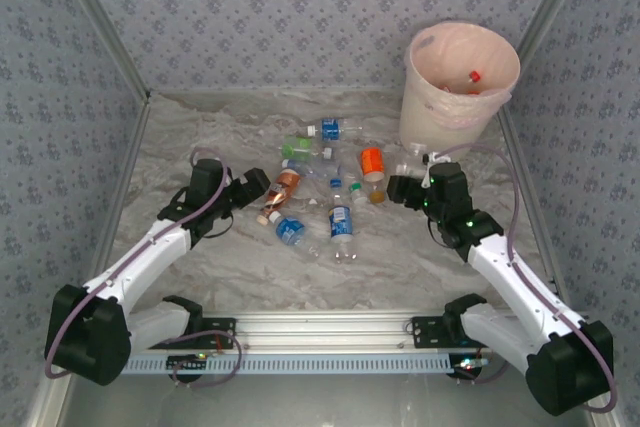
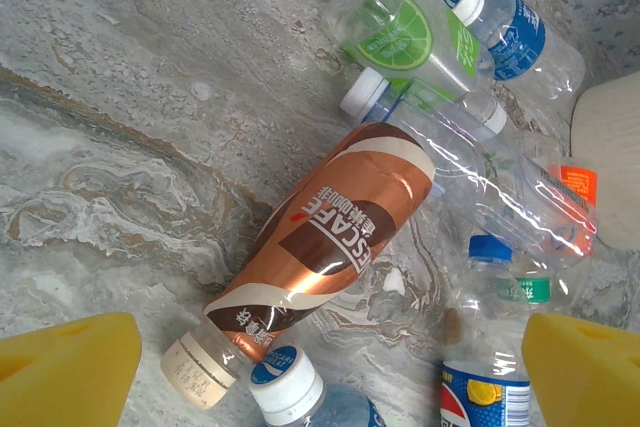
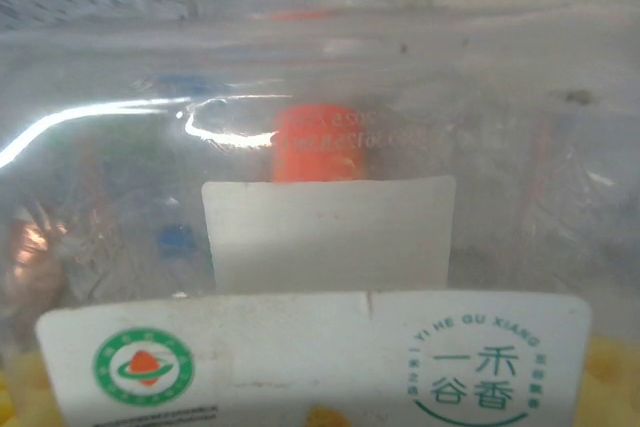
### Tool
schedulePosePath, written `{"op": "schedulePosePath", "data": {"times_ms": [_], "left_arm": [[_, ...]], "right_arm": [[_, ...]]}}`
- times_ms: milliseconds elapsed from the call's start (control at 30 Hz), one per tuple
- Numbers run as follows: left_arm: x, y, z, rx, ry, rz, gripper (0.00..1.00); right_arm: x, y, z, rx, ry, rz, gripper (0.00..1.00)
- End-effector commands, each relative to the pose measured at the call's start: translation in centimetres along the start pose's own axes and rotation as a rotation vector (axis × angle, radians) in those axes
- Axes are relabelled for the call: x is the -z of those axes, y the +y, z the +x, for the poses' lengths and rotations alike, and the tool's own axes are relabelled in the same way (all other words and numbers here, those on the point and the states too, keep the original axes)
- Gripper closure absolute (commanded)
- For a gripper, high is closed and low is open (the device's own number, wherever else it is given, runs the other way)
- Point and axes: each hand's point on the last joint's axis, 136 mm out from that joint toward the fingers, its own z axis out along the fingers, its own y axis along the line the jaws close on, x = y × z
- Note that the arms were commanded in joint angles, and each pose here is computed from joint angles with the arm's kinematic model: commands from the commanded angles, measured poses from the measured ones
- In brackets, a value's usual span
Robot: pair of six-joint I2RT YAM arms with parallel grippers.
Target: Put the plastic bottles in the bin
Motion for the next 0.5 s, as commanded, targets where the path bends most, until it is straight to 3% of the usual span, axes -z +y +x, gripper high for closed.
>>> {"op": "schedulePosePath", "data": {"times_ms": [0,300,467], "left_arm": [[0.0,0.0,0.0,0.03,-0.003,-0.007,0.02],[1.4,-1.1,-0.2,0.095,0.021,0.002,0.02],[2.0,-0.1,-0.4,0.102,0.009,-0.052,0.02]], "right_arm": [[1.5,4.4,-7.4,0.033,-0.25,-0.163,0.32],[2.3,9.6,-18.4,0.128,-0.488,-0.274,0.32],[2.4,8.8,-24.3,0.118,-0.589,-0.196,0.32]]}}
